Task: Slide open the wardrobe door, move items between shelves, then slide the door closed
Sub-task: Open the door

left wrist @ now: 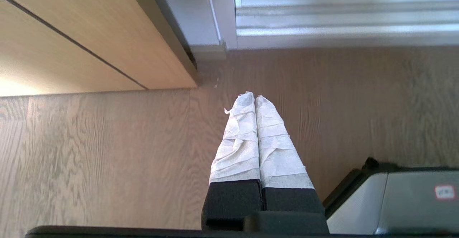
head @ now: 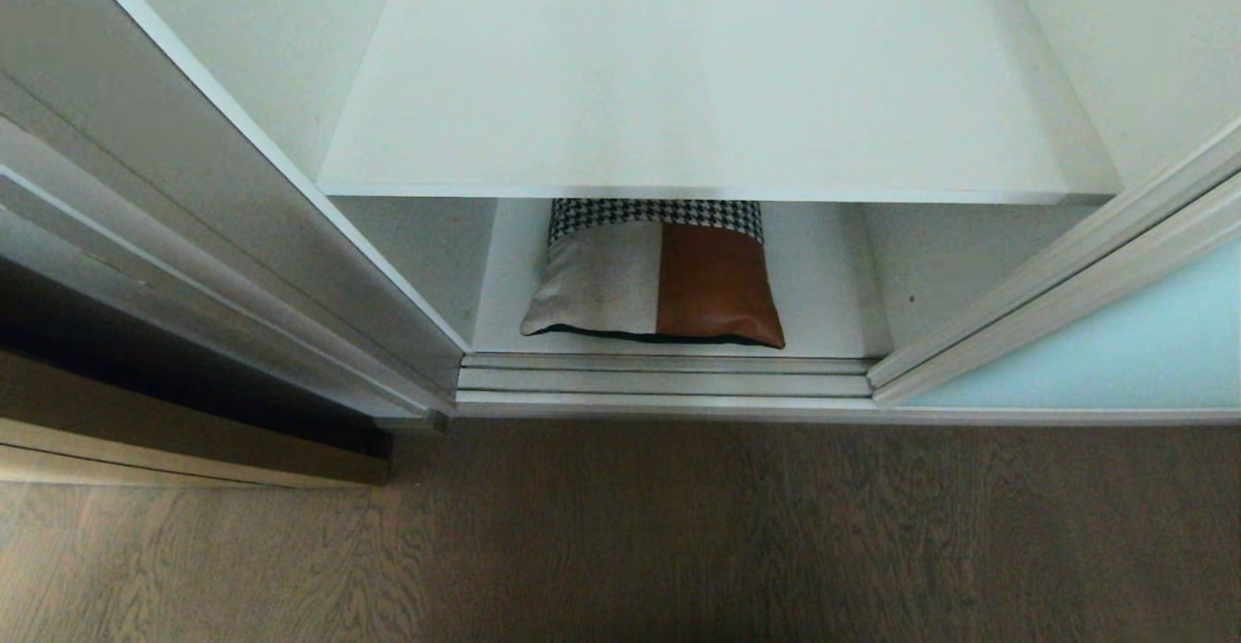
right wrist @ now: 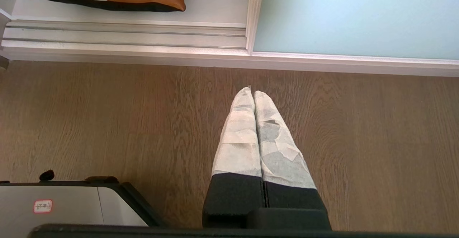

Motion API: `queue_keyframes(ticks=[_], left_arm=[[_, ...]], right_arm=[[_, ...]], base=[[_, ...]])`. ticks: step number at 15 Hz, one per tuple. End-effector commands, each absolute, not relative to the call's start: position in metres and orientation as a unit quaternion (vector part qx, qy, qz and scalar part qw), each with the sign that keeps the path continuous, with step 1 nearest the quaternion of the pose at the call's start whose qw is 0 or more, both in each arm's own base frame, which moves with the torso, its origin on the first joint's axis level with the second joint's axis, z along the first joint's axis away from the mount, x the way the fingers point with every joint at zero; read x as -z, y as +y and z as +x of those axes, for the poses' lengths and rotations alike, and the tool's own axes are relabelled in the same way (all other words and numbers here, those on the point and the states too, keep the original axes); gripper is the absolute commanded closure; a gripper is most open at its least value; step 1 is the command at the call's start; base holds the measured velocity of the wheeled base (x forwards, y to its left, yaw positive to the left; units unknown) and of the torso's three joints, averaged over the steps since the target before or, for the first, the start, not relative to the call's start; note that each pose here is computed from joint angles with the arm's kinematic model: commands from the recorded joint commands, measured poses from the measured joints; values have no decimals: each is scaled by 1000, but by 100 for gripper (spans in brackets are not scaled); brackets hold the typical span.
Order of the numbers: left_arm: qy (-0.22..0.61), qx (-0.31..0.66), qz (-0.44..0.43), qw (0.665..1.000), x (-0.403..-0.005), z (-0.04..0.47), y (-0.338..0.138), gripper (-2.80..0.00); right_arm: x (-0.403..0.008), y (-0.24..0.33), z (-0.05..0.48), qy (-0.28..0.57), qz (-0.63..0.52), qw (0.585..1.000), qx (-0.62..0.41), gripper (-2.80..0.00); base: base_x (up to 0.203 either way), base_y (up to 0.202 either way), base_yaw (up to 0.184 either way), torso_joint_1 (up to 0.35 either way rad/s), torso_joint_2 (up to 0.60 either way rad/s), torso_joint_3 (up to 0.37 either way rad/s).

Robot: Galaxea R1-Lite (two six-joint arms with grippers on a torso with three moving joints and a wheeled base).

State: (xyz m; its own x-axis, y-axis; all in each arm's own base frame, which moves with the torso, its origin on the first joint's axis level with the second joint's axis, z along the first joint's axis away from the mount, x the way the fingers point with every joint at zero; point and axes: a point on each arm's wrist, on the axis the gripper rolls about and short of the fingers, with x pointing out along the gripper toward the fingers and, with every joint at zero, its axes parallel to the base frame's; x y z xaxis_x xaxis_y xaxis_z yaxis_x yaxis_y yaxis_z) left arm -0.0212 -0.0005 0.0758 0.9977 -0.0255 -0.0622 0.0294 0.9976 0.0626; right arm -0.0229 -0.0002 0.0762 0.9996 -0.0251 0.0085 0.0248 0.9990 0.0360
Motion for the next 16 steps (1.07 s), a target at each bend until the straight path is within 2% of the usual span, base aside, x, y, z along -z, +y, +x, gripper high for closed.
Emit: queue_keyframes(ticks=[1,5,8,16], left_arm=[[17,12,37,999,-75,-24,-1,0],[-47,-7,42,998,-85,-23,0,0],[12,4,46,999,-73,-22,0,0],[8,2,28,1000,-74,-23,0,0]], right_arm=[[-76,0,-23,-3,18,1000,12,0],[-76,0,-23,-3,18,1000,13,0],[-76,0,-23,-3,18,1000,13,0],[-76,0,-23,-3,18,1000,12,0]], base=[[0,0,0,0,0,0],[0,0,0,0,0,0],[0,0,0,0,0,0],[0,0,0,0,0,0]])
